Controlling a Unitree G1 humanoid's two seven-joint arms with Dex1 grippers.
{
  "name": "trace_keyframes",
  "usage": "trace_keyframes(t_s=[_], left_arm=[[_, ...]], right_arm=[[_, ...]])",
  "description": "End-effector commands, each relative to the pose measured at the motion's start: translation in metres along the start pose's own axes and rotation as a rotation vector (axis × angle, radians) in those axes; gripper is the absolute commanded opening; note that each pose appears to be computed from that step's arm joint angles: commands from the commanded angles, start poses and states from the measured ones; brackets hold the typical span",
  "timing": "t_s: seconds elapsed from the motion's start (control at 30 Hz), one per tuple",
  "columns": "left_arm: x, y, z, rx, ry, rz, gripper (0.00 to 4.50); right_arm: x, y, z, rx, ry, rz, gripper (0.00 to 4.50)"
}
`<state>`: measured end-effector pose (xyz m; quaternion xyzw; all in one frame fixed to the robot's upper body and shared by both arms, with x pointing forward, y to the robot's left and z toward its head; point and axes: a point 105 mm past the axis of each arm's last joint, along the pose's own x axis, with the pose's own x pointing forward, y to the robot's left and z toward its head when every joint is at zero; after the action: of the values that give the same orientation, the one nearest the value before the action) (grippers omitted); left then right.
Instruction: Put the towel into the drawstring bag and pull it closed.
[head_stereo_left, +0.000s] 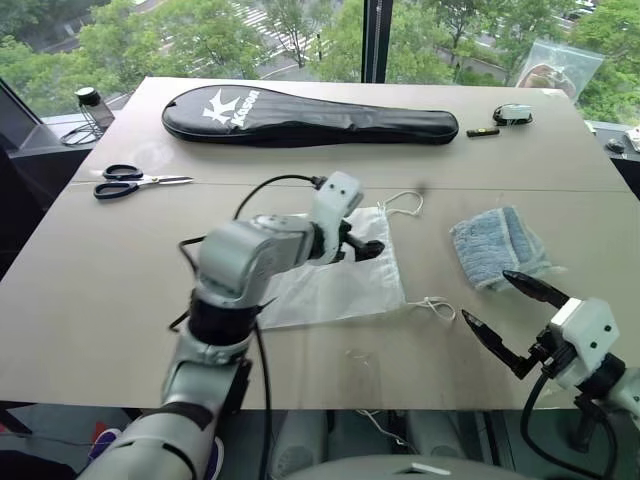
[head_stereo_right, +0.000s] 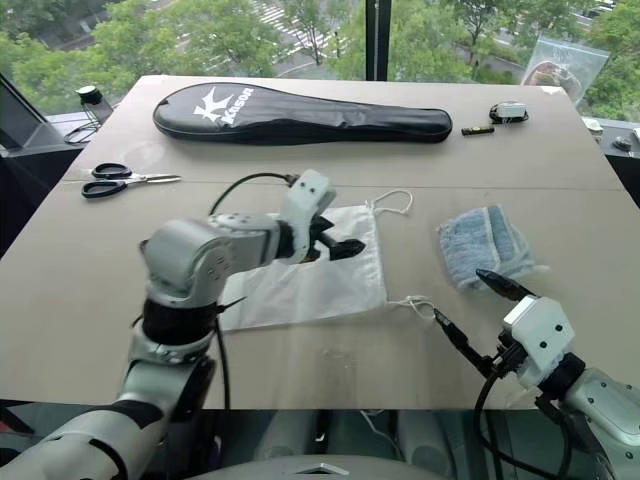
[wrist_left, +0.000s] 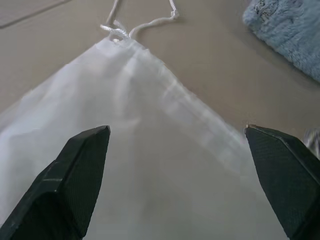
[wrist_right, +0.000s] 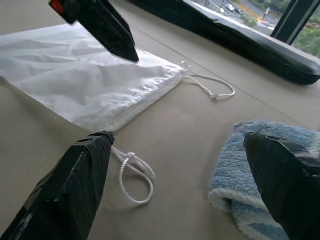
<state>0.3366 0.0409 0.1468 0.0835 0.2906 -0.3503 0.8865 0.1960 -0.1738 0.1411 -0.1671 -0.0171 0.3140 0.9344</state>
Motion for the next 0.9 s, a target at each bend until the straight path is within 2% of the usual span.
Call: trace_keyframes(t_s=[0.03, 0.17, 0.2, 0.27, 0.37, 0.43, 0.53, 0.57, 0.6, 0.7, 0.77, 0.9], left_arm=[[0.027, 0.002, 0.006, 0.017, 0.056, 0.107, 4.46], [0.055, 0.001, -0.002, 0.026, 0.114, 0.162, 4.46], [0.062, -0.001, -0.004, 0.043, 0.123, 0.174, 4.07], [0.071, 0.0, -0.009, 0.072, 0.143, 0.195, 3.71], [0.073, 0.008, -0.011, 0.115, 0.141, 0.209, 2.59], [0.068, 0.014, -0.007, 0.177, 0.101, 0.189, 1.68], [0.054, 0.018, 0.001, 0.316, 0.008, 0.057, 0.34], [0.048, 0.018, 0.002, 0.372, -0.022, 0.002, 0.08], [0.043, 0.017, 0.003, 0.41, -0.04, -0.035, 0.08], [0.013, 0.039, 0.003, 0.691, -0.105, -0.174, 0.08], [-0.01, 0.062, 0.004, 0.883, -0.126, -0.245, 0.08], [-0.037, 0.094, 0.004, 0.998, -0.103, -0.316, 0.08]], right_arm=[[0.002, 0.003, 0.014, -0.035, -0.036, -0.008, 4.5], [0.005, 0.002, 0.018, -0.037, -0.046, -0.022, 4.5], [0.006, 0.002, 0.018, -0.038, -0.048, -0.024, 4.5], [0.007, 0.002, 0.019, -0.041, -0.05, -0.028, 4.5], [0.008, 0.002, 0.02, -0.039, -0.056, -0.043, 4.5], [0.01, 0.003, 0.021, -0.037, -0.063, -0.049, 4.5], [0.013, 0.004, 0.023, -0.034, -0.072, -0.049, 4.5], [0.013, 0.004, 0.023, -0.033, -0.074, -0.049, 4.5], [0.014, 0.005, 0.023, -0.033, -0.074, -0.049, 4.5], [0.016, 0.005, 0.024, -0.034, -0.083, -0.042, 4.5], [0.018, 0.007, 0.026, -0.037, -0.092, -0.025, 4.5], [0.024, 0.01, 0.028, -0.039, -0.108, 0.014, 4.5]])
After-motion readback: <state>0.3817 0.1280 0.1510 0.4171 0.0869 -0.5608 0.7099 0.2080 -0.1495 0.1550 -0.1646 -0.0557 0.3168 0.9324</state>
